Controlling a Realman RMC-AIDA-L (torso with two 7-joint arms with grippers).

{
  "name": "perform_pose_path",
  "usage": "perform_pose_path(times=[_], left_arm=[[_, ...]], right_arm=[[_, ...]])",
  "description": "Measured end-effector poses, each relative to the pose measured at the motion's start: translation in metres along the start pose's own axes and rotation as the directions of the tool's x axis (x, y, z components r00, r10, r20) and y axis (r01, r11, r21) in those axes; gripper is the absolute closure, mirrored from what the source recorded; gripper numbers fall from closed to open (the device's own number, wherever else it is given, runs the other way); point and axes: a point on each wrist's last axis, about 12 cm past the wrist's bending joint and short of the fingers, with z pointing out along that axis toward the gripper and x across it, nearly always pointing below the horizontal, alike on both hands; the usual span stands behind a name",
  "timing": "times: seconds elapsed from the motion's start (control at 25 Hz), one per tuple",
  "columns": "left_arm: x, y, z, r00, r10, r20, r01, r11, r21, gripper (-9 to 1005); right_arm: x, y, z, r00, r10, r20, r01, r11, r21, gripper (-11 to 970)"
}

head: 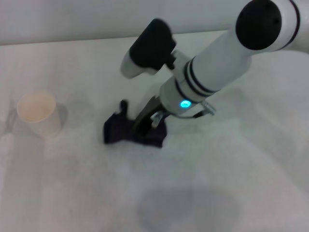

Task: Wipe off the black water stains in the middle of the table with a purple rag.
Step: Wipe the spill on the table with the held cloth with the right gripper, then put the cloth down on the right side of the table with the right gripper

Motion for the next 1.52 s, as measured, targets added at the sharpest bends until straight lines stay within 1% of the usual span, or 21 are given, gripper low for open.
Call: perform_pose_path(times=[0.08, 0.2, 0.28, 0.4, 0.52, 0.64, 0.84, 1.0, 1.16, 1.28, 1.44, 1.52], left_arm=[[0.0, 0.0, 0.0, 1.0, 0.0, 0.003, 0.0, 1.0, 0.001, 123], [-0.001, 0.001, 0.0, 1.0, 0.002, 0.004, -0.002, 1.0, 0.001, 124], [-0.001, 0.0, 0.0, 1.0, 0.004, 0.004, -0.004, 1.0, 0.004, 124], [0.0, 0.001, 0.0, 1.0, 0.005, 0.002, -0.005, 1.0, 0.004, 123], [0.0, 0.001, -0.001, 1.0, 0.007, 0.002, -0.007, 1.0, 0.002, 123], [0.0, 0.002, -0.002, 1.0, 0.006, 0.002, -0.006, 1.0, 0.0, 123], [0.001, 0.003, -0.004, 1.0, 0.005, 0.0, -0.005, 1.0, -0.008, 124], [0.001, 0.004, -0.004, 1.0, 0.005, 0.0, -0.005, 1.0, -0.009, 124], [0.001, 0.004, -0.004, 1.0, 0.004, 0.0, -0.004, 1.0, -0.014, 124], [0.001, 0.006, -0.004, 1.0, 0.007, 0.0, -0.007, 1.0, -0.017, 124], [0.0, 0.007, -0.004, 1.0, 0.013, 0.0, -0.013, 1.0, -0.021, 123], [0.0, 0.008, -0.004, 1.0, 0.013, 0.001, -0.013, 1.0, -0.022, 123]], right_arm=[[0.001, 0.015, 0.006, 1.0, -0.021, -0.017, 0.02, 0.997, -0.08, 881], [0.002, 0.019, 0.008, 0.999, -0.029, -0.031, 0.026, 0.994, -0.102, 882], [0.003, 0.018, 0.01, 0.999, -0.024, -0.025, 0.022, 0.996, -0.091, 883], [0.005, 0.005, 0.01, 1.0, 0.016, 0.008, -0.016, 0.999, -0.04, 883], [0.015, -0.018, 0.009, 0.996, 0.089, 0.031, -0.09, 0.995, 0.033, 883], [0.023, -0.035, 0.007, 0.99, 0.136, 0.037, -0.139, 0.986, 0.087, 882], [0.032, -0.051, 0.001, 0.982, 0.179, 0.059, -0.186, 0.973, 0.134, 887], [0.04, -0.065, -0.007, 0.979, 0.192, 0.065, -0.201, 0.962, 0.186, 860], [0.048, -0.079, -0.018, 0.962, 0.254, 0.096, -0.269, 0.938, 0.217, 833], [0.053, -0.084, -0.027, 0.955, 0.271, 0.122, -0.292, 0.933, 0.211, 813], [0.058, -0.079, -0.036, 0.967, 0.215, 0.138, -0.239, 0.952, 0.194, 785], [0.061, -0.078, -0.04, 0.967, 0.201, 0.157, -0.23, 0.954, 0.195, 772]])
